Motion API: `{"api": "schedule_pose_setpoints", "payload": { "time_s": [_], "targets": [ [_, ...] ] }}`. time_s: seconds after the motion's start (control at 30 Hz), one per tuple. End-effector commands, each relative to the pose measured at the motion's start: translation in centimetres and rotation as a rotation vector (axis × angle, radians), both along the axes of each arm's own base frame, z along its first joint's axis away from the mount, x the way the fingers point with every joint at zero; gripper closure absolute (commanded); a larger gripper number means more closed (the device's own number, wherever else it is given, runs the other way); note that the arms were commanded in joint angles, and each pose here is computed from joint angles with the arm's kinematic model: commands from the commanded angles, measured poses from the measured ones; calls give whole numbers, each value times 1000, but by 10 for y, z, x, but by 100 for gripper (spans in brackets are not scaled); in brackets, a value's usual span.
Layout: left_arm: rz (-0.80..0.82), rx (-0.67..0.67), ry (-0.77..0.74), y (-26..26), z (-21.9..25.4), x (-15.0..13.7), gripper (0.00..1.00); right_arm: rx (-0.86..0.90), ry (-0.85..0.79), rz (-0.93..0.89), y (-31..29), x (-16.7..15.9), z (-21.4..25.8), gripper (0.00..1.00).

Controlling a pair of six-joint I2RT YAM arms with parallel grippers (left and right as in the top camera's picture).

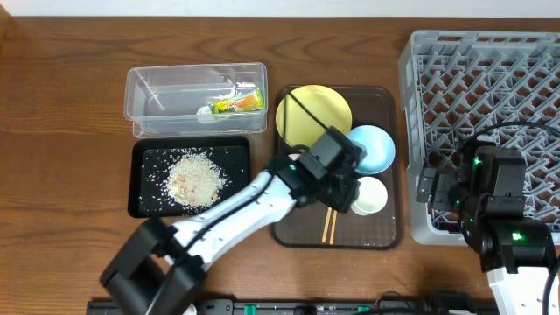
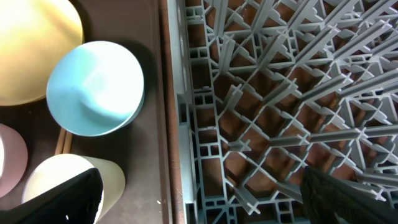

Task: Sort waste into correct bins and load items into the dishwasher rack
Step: 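Grasp the white cup with the left gripper and lift it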

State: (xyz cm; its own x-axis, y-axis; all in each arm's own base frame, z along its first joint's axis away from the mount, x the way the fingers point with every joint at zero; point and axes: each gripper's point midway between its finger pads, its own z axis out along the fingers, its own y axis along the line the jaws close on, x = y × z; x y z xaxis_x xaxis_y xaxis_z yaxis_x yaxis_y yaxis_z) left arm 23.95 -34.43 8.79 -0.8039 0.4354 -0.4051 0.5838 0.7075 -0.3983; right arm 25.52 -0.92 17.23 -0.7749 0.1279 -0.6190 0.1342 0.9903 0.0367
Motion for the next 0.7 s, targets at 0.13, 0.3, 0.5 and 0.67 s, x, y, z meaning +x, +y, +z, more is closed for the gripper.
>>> {"api": "schedule_pose_setpoints", "payload": {
  "time_s": [0.13, 0.3, 0.5, 0.67],
  "targets": [
    [-15, 63, 63, -4, -38, -9, 54, 6, -20, -9, -1, 3, 8, 1],
    [12, 86, 32, 1, -39, 0, 85, 6, -17, -9, -1, 2, 8, 1],
    [101, 24, 11, 14, -6, 19, 94, 46, -29, 7, 6, 5, 9, 1],
    [296, -76, -4, 45, 39, 54, 94, 142, -80, 34, 21, 16, 17, 1]
  ]
}}
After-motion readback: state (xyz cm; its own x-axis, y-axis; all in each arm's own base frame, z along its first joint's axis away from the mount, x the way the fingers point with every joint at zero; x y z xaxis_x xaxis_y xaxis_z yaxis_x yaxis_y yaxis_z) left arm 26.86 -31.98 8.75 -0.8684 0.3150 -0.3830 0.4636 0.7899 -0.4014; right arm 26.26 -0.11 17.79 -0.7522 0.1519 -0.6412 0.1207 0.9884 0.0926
